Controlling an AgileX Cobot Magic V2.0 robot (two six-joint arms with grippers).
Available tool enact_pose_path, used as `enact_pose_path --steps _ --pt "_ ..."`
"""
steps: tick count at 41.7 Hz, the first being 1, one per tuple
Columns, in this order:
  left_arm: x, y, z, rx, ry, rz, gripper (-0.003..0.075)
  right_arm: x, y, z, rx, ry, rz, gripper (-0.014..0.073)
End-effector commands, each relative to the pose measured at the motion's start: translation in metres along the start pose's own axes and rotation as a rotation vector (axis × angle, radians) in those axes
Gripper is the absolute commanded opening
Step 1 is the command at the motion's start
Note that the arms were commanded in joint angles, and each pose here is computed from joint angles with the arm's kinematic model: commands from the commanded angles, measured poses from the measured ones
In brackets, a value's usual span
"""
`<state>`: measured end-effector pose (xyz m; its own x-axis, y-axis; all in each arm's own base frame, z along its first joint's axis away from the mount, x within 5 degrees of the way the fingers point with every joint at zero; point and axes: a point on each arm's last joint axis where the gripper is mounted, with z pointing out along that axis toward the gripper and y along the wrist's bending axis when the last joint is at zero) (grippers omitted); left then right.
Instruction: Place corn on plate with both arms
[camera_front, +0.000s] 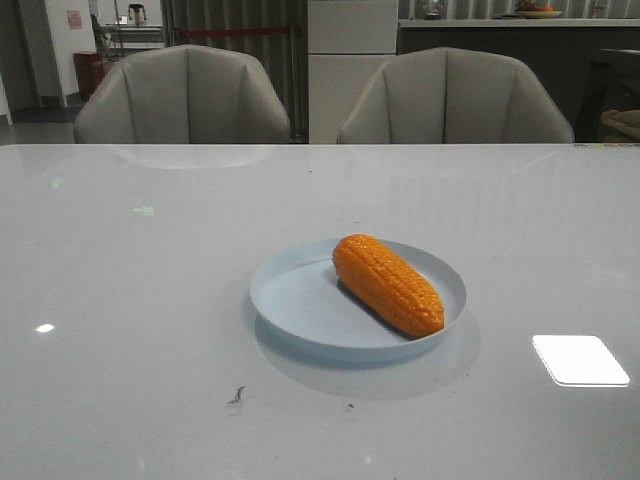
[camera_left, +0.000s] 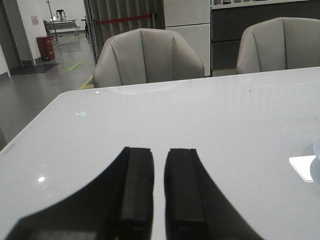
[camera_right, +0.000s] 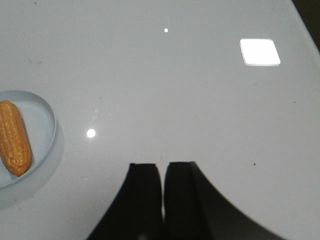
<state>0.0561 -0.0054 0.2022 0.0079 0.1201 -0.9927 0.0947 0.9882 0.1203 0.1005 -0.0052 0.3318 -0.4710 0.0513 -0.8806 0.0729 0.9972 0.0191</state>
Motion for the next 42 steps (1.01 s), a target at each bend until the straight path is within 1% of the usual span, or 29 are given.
enact_pose_path --steps 1,6,8,9,14,22,23,28,35,42 --pt "0.005 0.0 0.0 -0.01 -0.058 -0.011 0.0176 0.0 0.001 -0.006 -0.022 -0.221 0.003 0.0064" --pt "0.005 0.0 0.0 -0.01 -0.058 -0.011 0.0176 0.023 0.001 -0.007 -0.045 -0.406 0.007 0.0066" --pt "0.005 0.0 0.0 -0.01 -0.058 -0.011 0.0176 0.038 0.001 -0.006 -0.052 -0.468 0.007 0.0066" --pt "0.005 0.0 0.0 -0.01 -0.058 -0.011 0.0176 0.041 0.001 -0.006 -0.055 -0.493 0.007 0.0066" --pt "0.005 0.0 0.0 -0.01 -0.058 -0.011 0.0176 0.076 0.0 0.0 -0.065 -0.586 0.007 0.0066" --pt "0.005 0.0 0.0 -0.01 -0.058 -0.011 0.0176 0.127 -0.001 0.018 -0.068 -0.598 0.006 0.0066" --pt "0.005 0.0 0.0 -0.01 -0.058 -0.011 0.0176 0.131 -0.001 0.018 -0.063 -0.559 0.006 0.0066" --pt "0.005 0.0 0.0 -0.01 -0.059 -0.011 0.0176 0.137 -0.002 0.021 -0.057 -0.47 0.005 0.0066" --pt "0.005 0.0 0.0 -0.01 -0.059 -0.011 0.0176 0.14 -0.002 0.022 -0.054 -0.442 0.005 0.0066" --pt "0.005 0.0 0.0 -0.01 -0.059 -0.011 0.0176 0.14 -0.002 0.022 -0.054 -0.442 0.005 0.0066"
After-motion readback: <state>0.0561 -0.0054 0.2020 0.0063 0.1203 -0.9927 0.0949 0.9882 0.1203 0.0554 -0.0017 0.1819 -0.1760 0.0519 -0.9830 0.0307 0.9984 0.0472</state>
